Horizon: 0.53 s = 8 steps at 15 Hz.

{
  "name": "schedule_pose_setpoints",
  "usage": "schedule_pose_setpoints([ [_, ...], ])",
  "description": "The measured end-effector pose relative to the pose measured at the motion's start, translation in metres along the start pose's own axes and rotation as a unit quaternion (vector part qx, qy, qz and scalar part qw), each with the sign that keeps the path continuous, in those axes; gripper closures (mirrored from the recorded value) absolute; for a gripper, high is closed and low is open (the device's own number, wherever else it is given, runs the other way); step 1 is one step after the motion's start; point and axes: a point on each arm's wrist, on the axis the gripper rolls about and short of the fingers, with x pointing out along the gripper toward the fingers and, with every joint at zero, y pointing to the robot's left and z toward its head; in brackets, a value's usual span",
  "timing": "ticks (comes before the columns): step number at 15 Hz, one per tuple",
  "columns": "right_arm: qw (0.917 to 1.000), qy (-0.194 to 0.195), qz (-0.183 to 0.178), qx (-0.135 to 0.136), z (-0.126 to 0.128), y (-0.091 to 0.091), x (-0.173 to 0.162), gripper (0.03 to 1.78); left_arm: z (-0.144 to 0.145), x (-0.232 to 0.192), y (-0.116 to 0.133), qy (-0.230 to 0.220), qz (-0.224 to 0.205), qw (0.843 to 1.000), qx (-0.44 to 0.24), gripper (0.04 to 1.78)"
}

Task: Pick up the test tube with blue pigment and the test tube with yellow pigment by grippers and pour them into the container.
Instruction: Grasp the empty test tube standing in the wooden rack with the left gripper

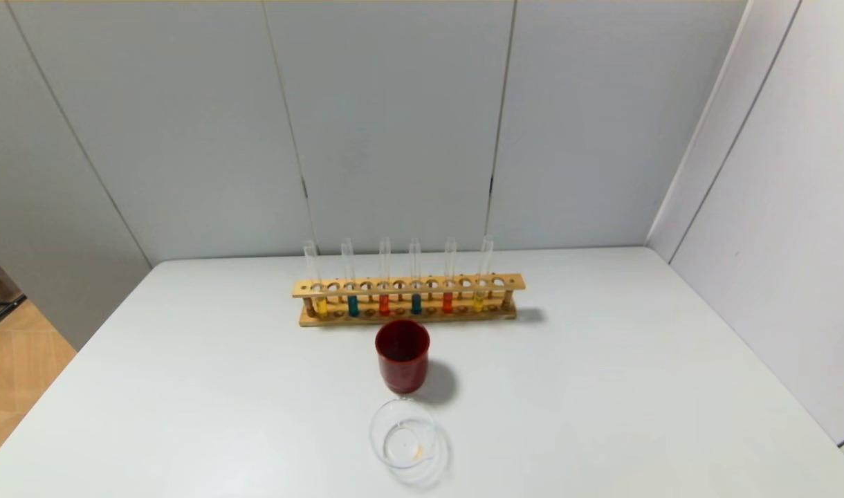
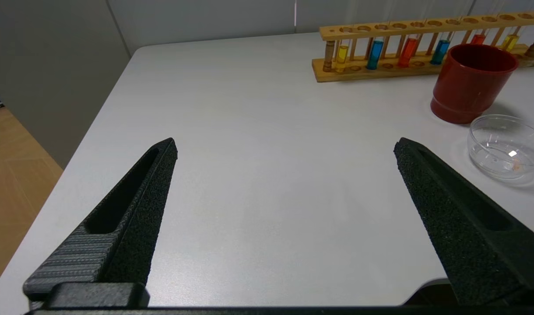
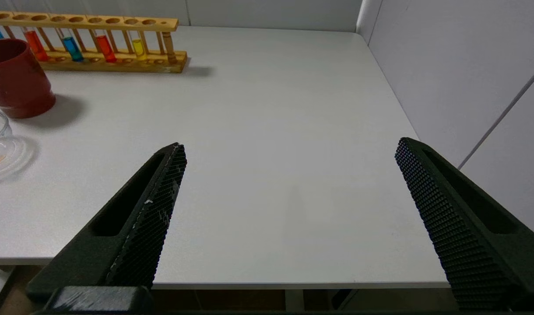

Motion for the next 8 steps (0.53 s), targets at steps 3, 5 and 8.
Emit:
schedule_pose_setpoints([
  [3, 1.0000, 0.000, 0.000, 0.000, -0.0002, 0.0000, 0.0001, 0.07, 0.0000, 0.0000, 0.0000, 0.000, 0.000, 1.000, 0.000, 0.07],
  [5, 1.0000, 0.000, 0.000, 0.000, -0.0002, 0.0000, 0.0001, 0.07, 0.0000, 0.0000, 0.0000, 0.000, -0.001, 1.000, 0.002, 0.07],
  [8, 1.0000, 0.000, 0.000, 0.000, -0.0002, 0.0000, 0.0001, 0.07, 0.0000, 0.0000, -0.0001, 0.000, -0.001, 1.000, 0.010, 0.07],
])
